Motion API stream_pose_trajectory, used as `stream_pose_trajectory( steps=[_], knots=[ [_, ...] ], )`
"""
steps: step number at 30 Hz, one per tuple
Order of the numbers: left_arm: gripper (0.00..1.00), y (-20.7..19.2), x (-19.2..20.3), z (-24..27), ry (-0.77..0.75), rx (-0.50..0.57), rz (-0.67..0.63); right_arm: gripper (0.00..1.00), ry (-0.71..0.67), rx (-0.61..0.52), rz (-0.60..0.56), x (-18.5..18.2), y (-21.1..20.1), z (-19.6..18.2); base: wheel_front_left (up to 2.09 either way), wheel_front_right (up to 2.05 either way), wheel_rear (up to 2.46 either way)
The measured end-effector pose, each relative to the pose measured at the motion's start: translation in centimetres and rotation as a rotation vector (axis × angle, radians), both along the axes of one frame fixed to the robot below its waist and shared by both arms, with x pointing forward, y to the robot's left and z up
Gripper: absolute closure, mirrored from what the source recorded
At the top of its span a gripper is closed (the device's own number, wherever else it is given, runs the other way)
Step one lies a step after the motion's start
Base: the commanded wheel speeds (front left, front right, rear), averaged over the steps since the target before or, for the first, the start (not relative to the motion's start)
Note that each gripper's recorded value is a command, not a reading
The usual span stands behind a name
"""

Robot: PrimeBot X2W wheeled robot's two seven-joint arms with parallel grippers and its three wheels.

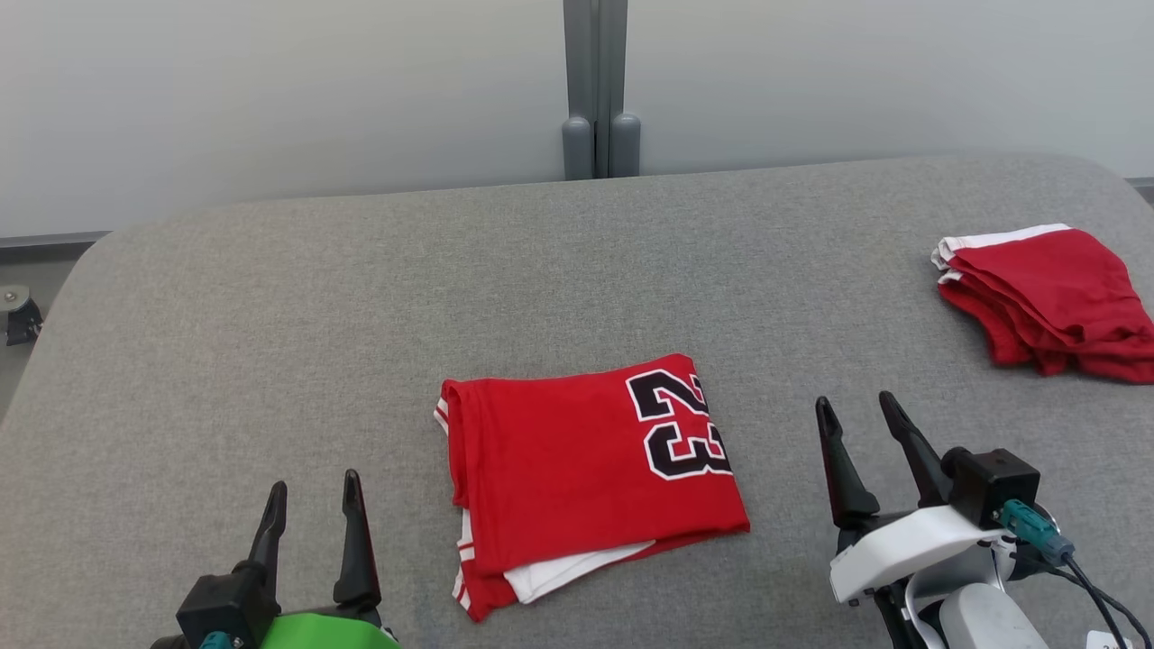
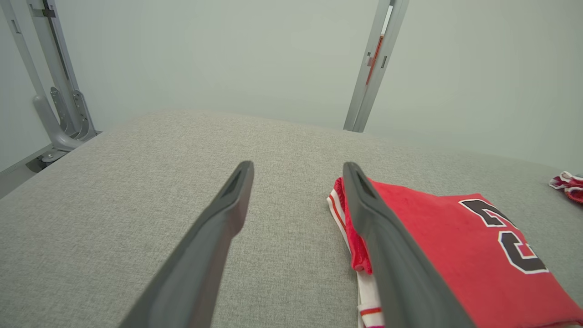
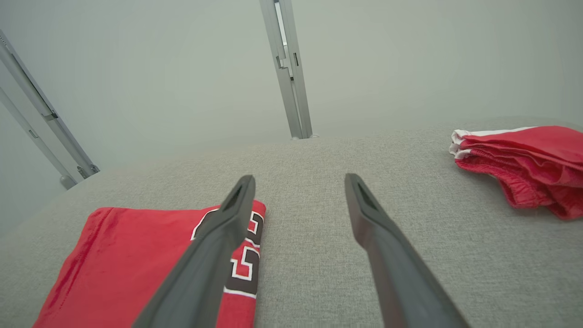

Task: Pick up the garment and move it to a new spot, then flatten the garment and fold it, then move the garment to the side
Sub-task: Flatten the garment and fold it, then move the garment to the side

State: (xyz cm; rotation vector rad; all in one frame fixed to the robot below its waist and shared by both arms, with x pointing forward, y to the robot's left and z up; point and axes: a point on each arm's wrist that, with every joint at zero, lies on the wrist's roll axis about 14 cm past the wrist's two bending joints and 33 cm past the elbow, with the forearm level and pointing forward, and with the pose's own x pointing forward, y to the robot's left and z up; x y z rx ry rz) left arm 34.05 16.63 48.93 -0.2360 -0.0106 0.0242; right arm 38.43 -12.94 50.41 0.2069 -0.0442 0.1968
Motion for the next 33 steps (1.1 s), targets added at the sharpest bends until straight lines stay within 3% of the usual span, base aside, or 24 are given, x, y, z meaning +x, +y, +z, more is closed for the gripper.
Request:
stream_pose_trajectory(
  steps=[18,27,33],
  knots=[
    [0.00,0.4,-0.3,-0.6,0.012,-0.005,0.011,0.00,0.023,-0.032,0.007,0.4,0.0,-0.2,0.00,0.00,0.00],
    [0.00,1.0,-0.5,-0.9,0.020,-0.006,0.033,0.00,0.117,-0.053,0.103,2.4,2.7,0.1,0.00,0.00,0.00],
    [0.00,2.0,-0.5,-1.2,0.031,-0.012,0.073,0.00,0.262,-0.140,0.196,4.3,3.9,-1.2,0.00,0.00,0.00]
  ],
)
